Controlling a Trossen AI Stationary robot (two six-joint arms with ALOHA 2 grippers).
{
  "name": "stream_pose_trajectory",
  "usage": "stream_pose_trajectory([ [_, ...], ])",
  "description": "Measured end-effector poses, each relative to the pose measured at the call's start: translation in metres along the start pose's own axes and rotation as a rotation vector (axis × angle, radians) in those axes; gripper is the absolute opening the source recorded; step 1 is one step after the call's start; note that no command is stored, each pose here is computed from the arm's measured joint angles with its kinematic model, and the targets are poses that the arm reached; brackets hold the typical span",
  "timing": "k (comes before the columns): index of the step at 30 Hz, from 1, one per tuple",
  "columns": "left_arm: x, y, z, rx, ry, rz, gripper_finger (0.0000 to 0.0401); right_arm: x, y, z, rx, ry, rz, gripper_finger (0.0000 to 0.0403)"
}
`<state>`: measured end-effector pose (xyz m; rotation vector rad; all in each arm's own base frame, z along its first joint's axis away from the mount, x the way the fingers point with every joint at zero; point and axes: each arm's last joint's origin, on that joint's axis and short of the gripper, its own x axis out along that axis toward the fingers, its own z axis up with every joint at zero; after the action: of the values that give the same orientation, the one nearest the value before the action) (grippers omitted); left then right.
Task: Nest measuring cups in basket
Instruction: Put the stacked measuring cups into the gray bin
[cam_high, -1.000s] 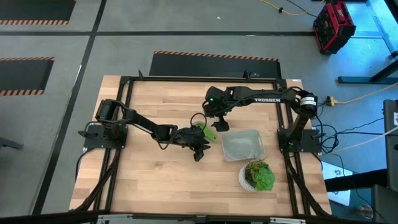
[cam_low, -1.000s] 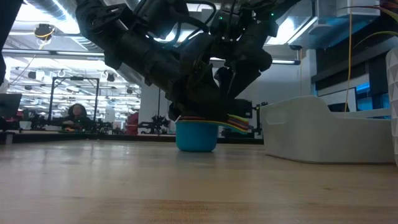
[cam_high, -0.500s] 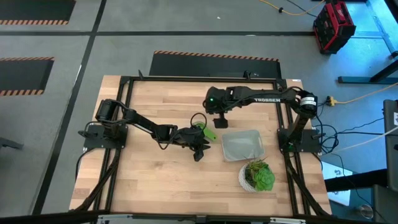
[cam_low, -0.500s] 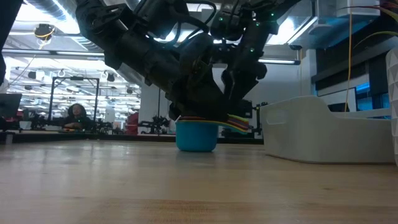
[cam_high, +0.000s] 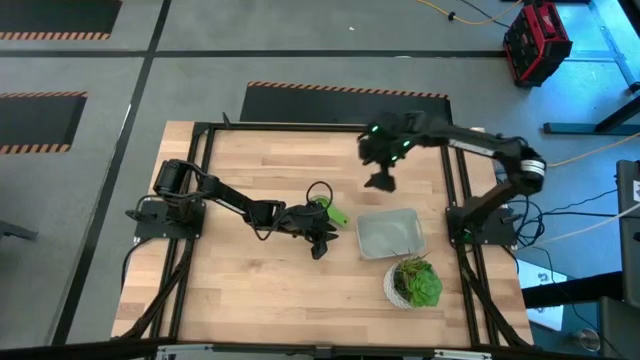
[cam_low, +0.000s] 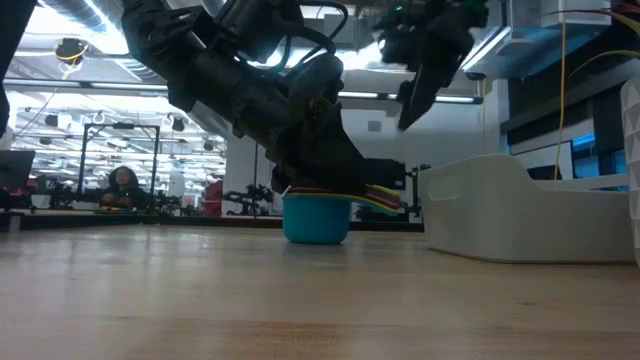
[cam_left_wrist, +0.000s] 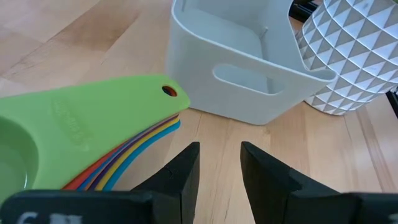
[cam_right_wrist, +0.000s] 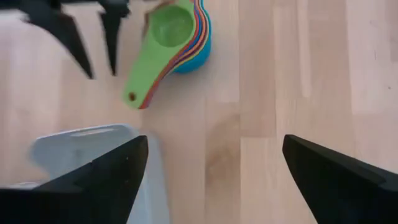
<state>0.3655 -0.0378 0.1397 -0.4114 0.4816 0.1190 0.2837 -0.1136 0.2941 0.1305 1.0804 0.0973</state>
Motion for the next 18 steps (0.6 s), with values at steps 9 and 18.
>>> stream_pose_trajectory([
  [9, 0.000, 0.000, 0.000, 0.000, 0.000, 0.000, 0.0110, -0.058, -0.028, -0.027, 0.103, -0.278, 0.310, 0.0375],
  [18, 0.000, 0.001, 0.000, -0.001, -0.001, 0.001, 0.0110, -0.058, -0.064, -0.042, 0.204, -0.360, 0.399, 0.0375],
])
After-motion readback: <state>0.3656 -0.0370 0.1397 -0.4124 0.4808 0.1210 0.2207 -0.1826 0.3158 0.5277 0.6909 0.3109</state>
